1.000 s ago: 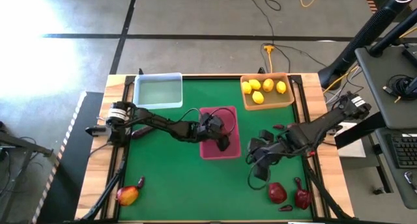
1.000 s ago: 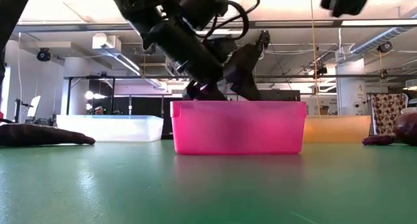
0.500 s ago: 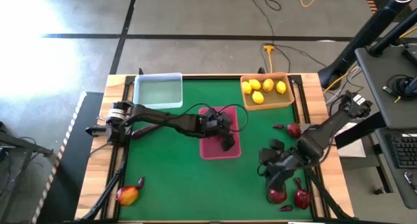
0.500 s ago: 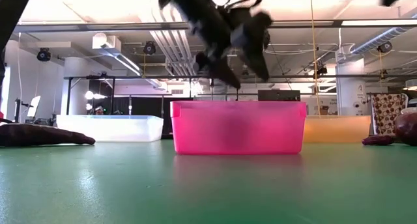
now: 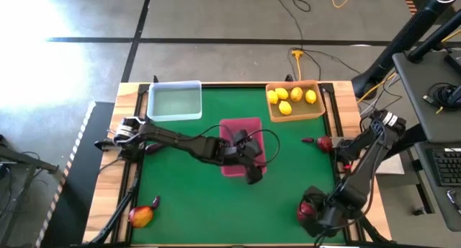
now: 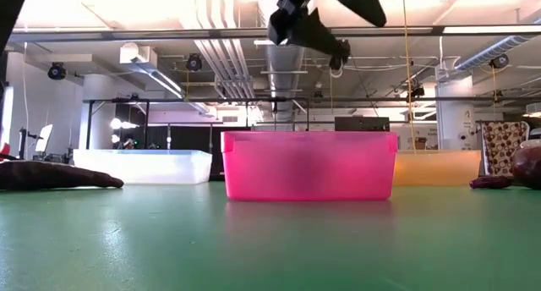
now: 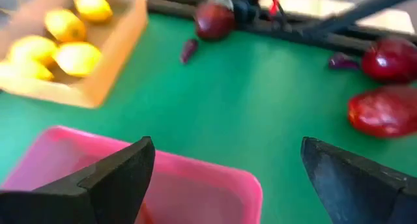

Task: Sort produce into baskets
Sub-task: Put the apple into the red bin

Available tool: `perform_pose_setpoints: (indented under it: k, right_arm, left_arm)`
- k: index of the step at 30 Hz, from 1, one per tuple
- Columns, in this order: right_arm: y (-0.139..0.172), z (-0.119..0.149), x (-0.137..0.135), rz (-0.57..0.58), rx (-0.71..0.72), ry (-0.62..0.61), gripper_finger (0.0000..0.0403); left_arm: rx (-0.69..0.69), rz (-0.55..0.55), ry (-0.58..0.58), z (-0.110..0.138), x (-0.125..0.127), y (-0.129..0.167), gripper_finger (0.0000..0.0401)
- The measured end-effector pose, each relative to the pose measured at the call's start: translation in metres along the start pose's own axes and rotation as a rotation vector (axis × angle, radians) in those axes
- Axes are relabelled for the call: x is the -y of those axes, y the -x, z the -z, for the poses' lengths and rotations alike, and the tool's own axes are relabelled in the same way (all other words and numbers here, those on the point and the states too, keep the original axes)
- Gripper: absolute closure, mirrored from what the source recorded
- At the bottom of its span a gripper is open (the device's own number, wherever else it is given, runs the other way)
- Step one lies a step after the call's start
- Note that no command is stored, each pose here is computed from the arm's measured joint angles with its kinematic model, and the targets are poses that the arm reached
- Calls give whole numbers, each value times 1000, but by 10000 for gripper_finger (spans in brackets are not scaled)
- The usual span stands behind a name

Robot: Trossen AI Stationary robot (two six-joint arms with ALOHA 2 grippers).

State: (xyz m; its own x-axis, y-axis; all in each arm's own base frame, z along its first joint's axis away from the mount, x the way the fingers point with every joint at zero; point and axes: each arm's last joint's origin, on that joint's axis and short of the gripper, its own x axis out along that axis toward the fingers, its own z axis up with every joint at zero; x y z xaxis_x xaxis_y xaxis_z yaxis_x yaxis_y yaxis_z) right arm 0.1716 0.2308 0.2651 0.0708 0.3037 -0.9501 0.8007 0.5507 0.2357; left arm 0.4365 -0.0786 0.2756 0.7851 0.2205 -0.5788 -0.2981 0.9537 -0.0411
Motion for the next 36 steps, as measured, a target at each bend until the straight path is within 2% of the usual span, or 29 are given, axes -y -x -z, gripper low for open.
perform_pose_setpoints:
  k: [3, 6, 9, 13, 19, 26, 31, 36]
  right_arm:
    - [-9, -1, -2, 16, -4, -68, 37]
    - [-16, -10, -3, 36, -35, -144, 35]
    - [-23, -22, -4, 33, -37, -198, 35]
    - [-37, -38, 2, 46, -46, -267, 35]
    - [-64, -47, 14, 47, -108, -354, 34]
    - [-88, -55, 29, 26, -144, -450, 34]
    - [-93, -58, 32, 5, -153, -486, 40]
    - [-92, -66, 28, -38, -149, -495, 72]
  left_arm:
    - [92, -43, -5, -6, 4, 4, 35]
    - [176, -28, -10, -14, 7, 13, 35]
    - [184, -18, -38, -12, 7, 24, 35]
    - [156, -21, -68, 6, 2, 33, 35]
    - [222, 20, 19, 35, -10, 56, 35]
    - [243, 54, 52, 68, -24, 75, 35]
    - [223, 51, 70, 83, -34, 84, 35]
    - [256, 15, 76, 92, -42, 94, 35]
